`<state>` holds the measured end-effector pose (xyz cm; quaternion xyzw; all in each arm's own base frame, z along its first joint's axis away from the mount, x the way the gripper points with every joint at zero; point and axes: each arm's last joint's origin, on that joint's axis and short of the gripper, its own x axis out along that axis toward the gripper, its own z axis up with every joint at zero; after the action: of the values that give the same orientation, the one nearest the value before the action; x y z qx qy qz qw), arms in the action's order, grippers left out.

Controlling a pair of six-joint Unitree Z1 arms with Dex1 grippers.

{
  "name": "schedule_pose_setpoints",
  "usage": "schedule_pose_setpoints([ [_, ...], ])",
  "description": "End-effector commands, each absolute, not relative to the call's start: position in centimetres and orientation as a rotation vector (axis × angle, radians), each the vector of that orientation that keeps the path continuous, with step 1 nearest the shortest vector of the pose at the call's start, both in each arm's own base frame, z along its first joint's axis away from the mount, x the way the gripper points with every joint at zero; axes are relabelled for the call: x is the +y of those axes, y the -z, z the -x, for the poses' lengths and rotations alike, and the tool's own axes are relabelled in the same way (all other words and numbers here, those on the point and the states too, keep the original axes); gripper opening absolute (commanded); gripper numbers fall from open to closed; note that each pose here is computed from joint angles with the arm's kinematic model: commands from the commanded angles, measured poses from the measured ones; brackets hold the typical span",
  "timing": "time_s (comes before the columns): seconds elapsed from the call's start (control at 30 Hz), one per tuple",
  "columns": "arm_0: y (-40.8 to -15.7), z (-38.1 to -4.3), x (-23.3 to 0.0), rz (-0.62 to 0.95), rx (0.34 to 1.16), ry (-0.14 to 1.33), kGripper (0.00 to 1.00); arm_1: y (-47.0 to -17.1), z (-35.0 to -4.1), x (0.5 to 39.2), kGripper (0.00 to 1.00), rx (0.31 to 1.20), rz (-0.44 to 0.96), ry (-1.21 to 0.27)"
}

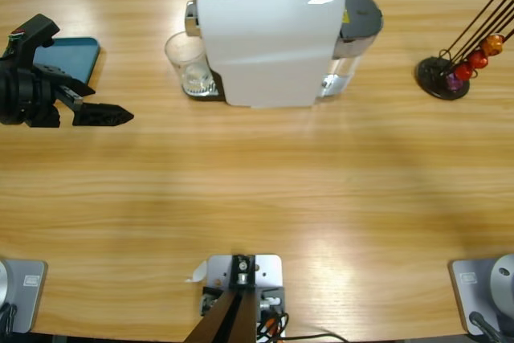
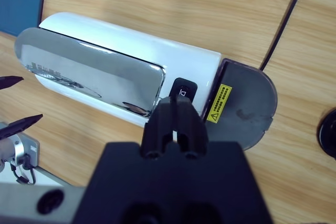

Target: Pour coffee

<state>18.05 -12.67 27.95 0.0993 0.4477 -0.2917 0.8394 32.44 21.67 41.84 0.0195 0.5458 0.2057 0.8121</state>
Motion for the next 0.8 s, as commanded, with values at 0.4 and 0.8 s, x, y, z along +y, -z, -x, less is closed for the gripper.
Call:
schedule_pose_setpoints([
  [0.4,-25.9,-18.1,-12.8,-0.234,1.032,0.591,0.987,-38.0,-34.9,22.0,0.000,1.256,0.010,-0.364],
  [0.8,-25.8,-18.1,-12.8,-0.236,1.033,0.587,0.987,-37.2,-34.9,22.2,0.000,1.291,0.024,-0.355],
])
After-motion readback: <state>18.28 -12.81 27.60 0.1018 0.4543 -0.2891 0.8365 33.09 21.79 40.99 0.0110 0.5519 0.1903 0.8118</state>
